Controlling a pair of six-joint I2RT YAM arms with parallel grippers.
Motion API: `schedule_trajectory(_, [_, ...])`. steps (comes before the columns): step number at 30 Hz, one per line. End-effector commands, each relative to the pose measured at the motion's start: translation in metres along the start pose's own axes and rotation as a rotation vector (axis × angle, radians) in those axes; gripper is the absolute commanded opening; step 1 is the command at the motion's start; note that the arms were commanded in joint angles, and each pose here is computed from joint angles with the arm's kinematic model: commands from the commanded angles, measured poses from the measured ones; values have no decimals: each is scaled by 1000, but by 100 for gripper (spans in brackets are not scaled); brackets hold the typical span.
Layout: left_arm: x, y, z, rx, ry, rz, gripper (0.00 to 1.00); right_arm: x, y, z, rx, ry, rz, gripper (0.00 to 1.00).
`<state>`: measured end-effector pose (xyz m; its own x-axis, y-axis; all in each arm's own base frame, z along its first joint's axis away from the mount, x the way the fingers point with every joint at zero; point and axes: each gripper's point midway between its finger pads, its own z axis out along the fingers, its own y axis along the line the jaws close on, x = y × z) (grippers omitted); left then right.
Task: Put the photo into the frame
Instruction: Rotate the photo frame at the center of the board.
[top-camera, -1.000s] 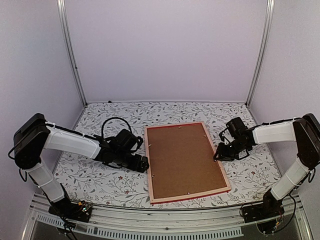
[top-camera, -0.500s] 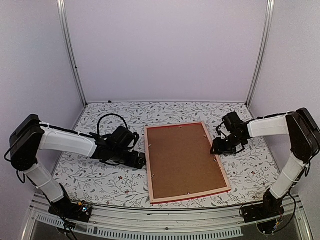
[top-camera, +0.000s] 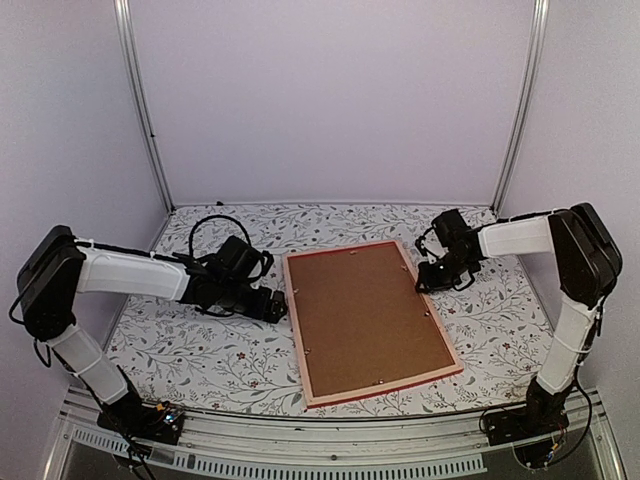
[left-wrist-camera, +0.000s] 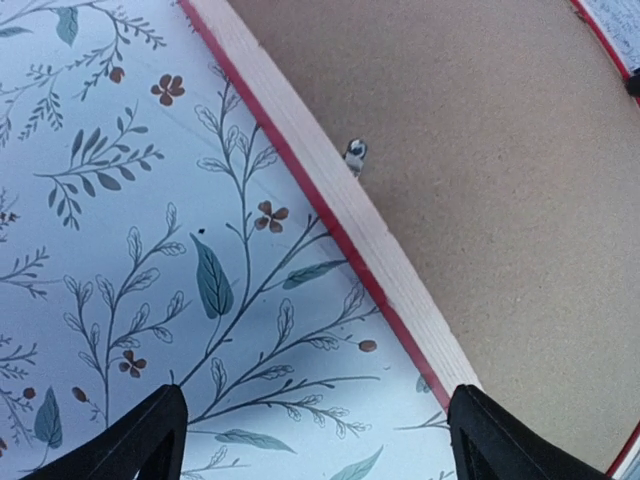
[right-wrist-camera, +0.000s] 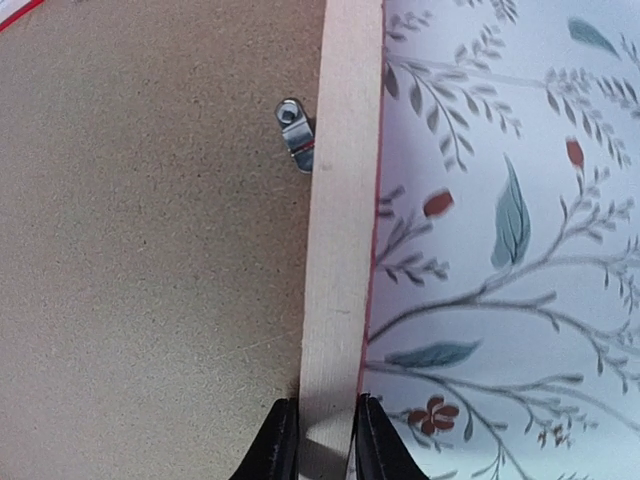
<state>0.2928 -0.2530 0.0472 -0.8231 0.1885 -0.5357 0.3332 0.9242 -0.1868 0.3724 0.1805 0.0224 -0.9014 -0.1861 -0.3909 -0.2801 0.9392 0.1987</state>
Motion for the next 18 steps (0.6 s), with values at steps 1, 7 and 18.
schedule_trajectory(1, [-22, 0, -4, 23, -27, 59, 93, -32, 5, 17, -20, -45, -129, 16])
schedule_trajectory(7, [-38, 15, 0, -23, -13, 90, 95, -56, 28, 36, -143, -64, -334, 15])
schedule_trajectory(18, [-76, 49, 30, -137, 12, 82, 96, -86, 86, 37, -469, -79, -590, 15])
